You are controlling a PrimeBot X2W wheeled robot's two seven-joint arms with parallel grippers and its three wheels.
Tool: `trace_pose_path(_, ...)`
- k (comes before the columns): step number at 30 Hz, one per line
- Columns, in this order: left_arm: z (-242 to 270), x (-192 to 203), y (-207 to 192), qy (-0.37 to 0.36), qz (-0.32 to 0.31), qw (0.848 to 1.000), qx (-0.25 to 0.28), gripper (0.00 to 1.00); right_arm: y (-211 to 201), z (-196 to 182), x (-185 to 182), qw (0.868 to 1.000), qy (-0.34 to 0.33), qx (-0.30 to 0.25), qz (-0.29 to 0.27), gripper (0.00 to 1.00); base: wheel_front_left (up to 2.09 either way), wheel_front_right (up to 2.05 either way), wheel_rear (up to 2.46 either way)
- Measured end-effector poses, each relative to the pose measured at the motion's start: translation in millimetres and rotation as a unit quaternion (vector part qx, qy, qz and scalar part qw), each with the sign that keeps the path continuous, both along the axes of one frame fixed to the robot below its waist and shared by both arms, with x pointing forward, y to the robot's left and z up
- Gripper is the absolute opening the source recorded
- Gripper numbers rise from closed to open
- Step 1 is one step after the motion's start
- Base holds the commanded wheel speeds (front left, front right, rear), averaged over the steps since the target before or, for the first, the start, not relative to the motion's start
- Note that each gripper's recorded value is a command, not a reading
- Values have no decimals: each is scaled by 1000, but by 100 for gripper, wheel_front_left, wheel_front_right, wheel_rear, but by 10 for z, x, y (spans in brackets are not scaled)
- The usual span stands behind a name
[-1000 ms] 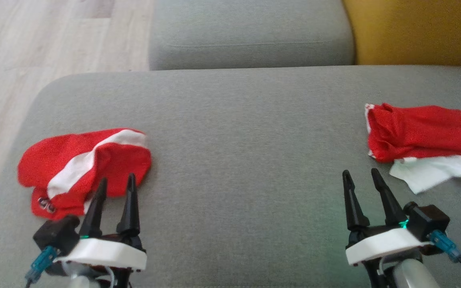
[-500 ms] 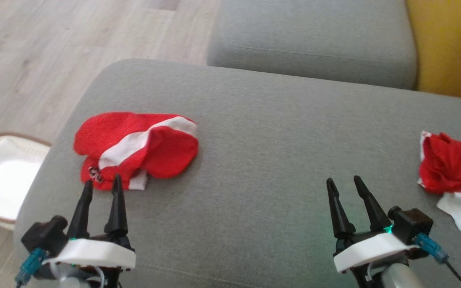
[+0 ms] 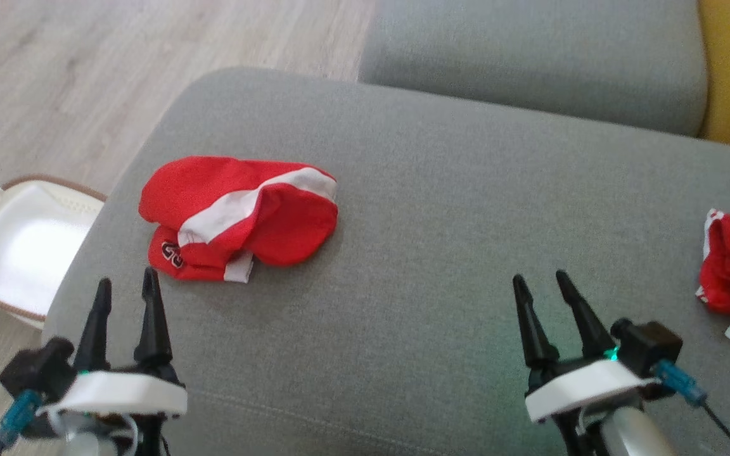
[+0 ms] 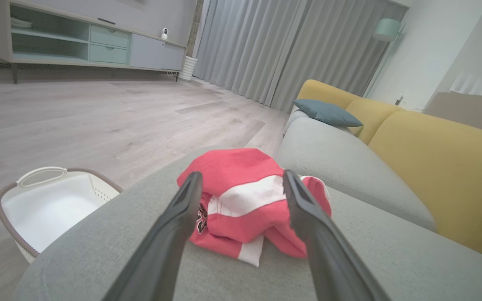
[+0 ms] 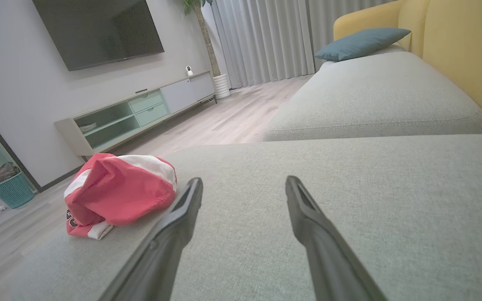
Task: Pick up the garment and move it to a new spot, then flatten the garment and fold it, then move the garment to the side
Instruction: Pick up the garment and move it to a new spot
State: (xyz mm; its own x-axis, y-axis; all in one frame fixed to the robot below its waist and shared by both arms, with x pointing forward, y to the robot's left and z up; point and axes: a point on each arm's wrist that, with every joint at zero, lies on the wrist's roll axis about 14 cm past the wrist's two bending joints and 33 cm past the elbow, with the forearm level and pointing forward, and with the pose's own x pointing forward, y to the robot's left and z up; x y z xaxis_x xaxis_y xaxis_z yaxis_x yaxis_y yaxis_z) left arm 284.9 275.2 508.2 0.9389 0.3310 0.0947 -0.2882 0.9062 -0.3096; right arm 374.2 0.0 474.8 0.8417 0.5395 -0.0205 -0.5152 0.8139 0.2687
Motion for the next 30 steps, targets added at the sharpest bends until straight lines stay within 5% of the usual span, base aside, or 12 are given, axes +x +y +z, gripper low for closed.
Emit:
trace_pose_path(12,-166,679,460,80,-11,995,61,100,-292,82,605,998,-21,-8,-55,100,0,0,0)
trace_pose_path(21,-1014,1211,485,314,-92,943,69,100,-735,19,986,993,-14,-28,-116,100,0,0,0)
trace_pose_path(30,-1497,1356,394,415,-132,900,34,100,-860,-134,1063,991,4,-38,-129,100,0,0,0)
